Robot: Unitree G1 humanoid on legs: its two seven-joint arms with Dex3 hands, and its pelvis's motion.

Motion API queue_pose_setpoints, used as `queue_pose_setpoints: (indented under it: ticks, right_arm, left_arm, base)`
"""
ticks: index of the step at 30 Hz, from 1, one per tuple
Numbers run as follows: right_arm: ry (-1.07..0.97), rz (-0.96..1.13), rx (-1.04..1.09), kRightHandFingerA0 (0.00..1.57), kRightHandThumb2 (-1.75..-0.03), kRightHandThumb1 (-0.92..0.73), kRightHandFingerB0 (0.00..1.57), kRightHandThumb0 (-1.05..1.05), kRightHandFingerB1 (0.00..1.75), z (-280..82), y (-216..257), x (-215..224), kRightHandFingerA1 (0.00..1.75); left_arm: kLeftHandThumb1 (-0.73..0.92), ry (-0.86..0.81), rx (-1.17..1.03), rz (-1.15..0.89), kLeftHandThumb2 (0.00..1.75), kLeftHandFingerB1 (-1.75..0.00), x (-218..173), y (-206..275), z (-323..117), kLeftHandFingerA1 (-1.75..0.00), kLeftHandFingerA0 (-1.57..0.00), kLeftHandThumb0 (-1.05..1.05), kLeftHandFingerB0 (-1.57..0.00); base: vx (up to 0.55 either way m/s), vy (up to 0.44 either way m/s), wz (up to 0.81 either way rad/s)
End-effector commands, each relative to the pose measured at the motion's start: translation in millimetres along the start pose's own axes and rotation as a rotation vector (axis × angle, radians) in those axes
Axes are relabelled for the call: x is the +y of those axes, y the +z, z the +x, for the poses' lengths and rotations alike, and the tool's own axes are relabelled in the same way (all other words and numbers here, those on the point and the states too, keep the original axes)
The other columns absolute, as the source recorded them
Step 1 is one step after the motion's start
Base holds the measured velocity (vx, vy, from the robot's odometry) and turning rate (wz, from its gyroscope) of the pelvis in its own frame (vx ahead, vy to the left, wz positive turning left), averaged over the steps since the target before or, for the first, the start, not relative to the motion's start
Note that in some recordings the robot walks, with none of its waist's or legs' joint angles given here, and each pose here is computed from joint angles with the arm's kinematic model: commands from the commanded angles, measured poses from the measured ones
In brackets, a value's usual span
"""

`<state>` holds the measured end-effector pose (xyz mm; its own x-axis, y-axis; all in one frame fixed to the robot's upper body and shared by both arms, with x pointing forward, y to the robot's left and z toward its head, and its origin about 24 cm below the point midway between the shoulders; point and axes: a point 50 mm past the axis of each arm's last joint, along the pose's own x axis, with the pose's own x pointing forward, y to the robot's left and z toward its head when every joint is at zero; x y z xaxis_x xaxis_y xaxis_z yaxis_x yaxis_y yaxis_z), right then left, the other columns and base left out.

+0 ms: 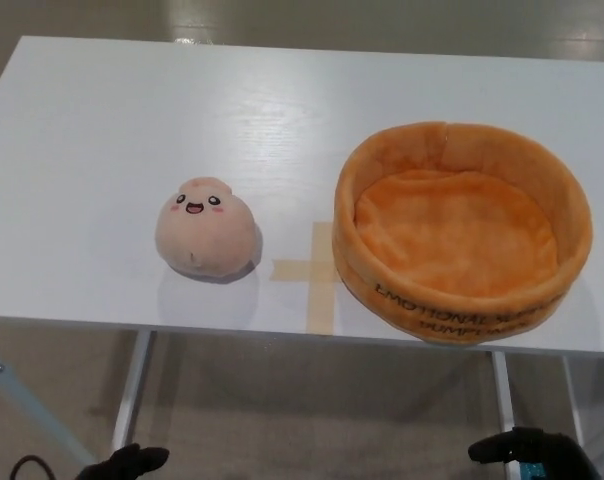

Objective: Use the left hand to pick up the pink round toy on the left and place it inside the orange plate on the desk.

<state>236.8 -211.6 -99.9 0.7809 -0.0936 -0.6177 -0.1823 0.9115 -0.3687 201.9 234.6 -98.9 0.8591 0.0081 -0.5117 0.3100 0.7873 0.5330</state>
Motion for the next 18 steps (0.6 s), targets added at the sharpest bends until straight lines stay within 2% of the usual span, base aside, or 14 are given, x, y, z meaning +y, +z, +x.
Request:
queue_pose_setpoints:
  ticks: [1,2,3,7,8,9,10,13,14,15,17,18]
  right_arm:
    - [-0.001,-0.002,0.004,0.68,-0.84,-0.44,0.66,-0.19,0.78,-1,-3,0,0.84]
    - [-0.001,-0.003,0.004,0.68,-0.84,-0.44,0.66,-0.19,0.78,-1,-3,0,0.84]
    - [-0.002,-0.001,0.000,0.68,-0.57,-0.60,0.67,-0.14,0.77,-1,-2,-1,0.87]
    - [-0.008,-0.004,-0.003,0.67,-0.58,-0.58,0.68,-0.14,0.78,0,0,-3,0.87]
    - [-0.007,0.002,-0.004,0.71,-0.83,-0.44,0.66,-0.19,0.79,0,0,-3,0.87]
    - [-0.007,0.003,-0.005,0.71,-0.83,-0.44,0.66,-0.19,0.79,0,1,-3,0.87]
    - [-0.010,0.011,-0.005,0.67,-0.59,-0.58,0.68,-0.12,0.78,1,2,-3,0.88]
    - [-0.011,0.014,-0.008,0.67,-0.60,-0.57,0.68,-0.12,0.79,1,3,-3,0.88]
    - [-0.009,0.011,-0.011,0.69,-0.60,-0.58,0.70,-0.12,0.80,2,5,-3,0.89]
    - [-0.007,0.005,-0.014,0.66,-0.59,-0.58,0.68,-0.12,0.79,2,6,-4,0.86]
    - [-0.009,-0.005,-0.015,0.66,-0.57,-0.59,0.69,-0.14,0.78,3,8,-5,0.85]
    - [-0.013,-0.010,-0.014,0.67,-0.83,-0.44,0.67,-0.19,0.79,3,8,-5,0.84]
  left_arm:
    - [0.50,-0.144,-0.183,0.028,0.68,-0.37,10,0,-25,-0.41,-0.26,-0.45,-0.23]
    - [0.50,-0.150,-0.189,0.029,0.68,-0.37,10,0,-26,-0.41,-0.26,-0.45,-0.23]
    - [0.51,-0.176,-0.217,0.025,0.68,-0.36,13,2,-31,-0.40,-0.24,-0.45,-0.21]
    - [0.50,-0.262,-0.318,0.052,0.68,-0.36,23,11,-53,-0.39,-0.23,-0.47,-0.19]
    - [0.56,-0.327,-0.378,0.092,0.58,-0.29,30,17,-65,-0.32,-0.27,-0.45,-0.22]
    - [0.56,-0.346,-0.394,0.103,0.58,-0.29,31,19,-69,-0.32,-0.27,-0.45,-0.22]
    - [0.55,-0.396,-0.436,0.124,0.57,-0.30,35,27,-77,-0.32,-0.27,-0.44,-0.25]
    - [0.54,-0.440,-0.479,0.117,0.57,-0.30,38,37,-83,-0.33,-0.30,-0.41,-0.28]
    - [0.47,-0.465,-0.497,0.090,0.67,-0.39,40,44,-88,-0.40,-0.33,-0.41,-0.34]
    - [0.52,-0.498,-0.535,0.076,0.56,-0.34,42,53,-93,-0.35,-0.43,-0.32,-0.42]
    - [0.51,-0.537,-0.583,0.068,0.56,-0.34,44,64,-100,-0.35,-0.45,-0.36,-0.43]
    - [0.51,-0.550,-0.598,0.064,0.55,-0.34,46,70,-103,-0.35,-0.43,-0.37,-0.45]
  base:
    - [0.00,0.000,0.00]
    - [0.00,0.000,0.00]
    - [0.00,0.000,0.00]
    - [0.00,0.000,0.00]
    - [0.00,0.000,0.00]
    - [0.00,0.000,0.00]
    - [0.00,0.000,0.00]
    - [0.00,0.000,0.00]
    - [0.00,0.000,0.00]
    - [0.00,0.000,0.00]
    - [0.00,0.000,0.00]
    - [0.00,0.000,0.00]
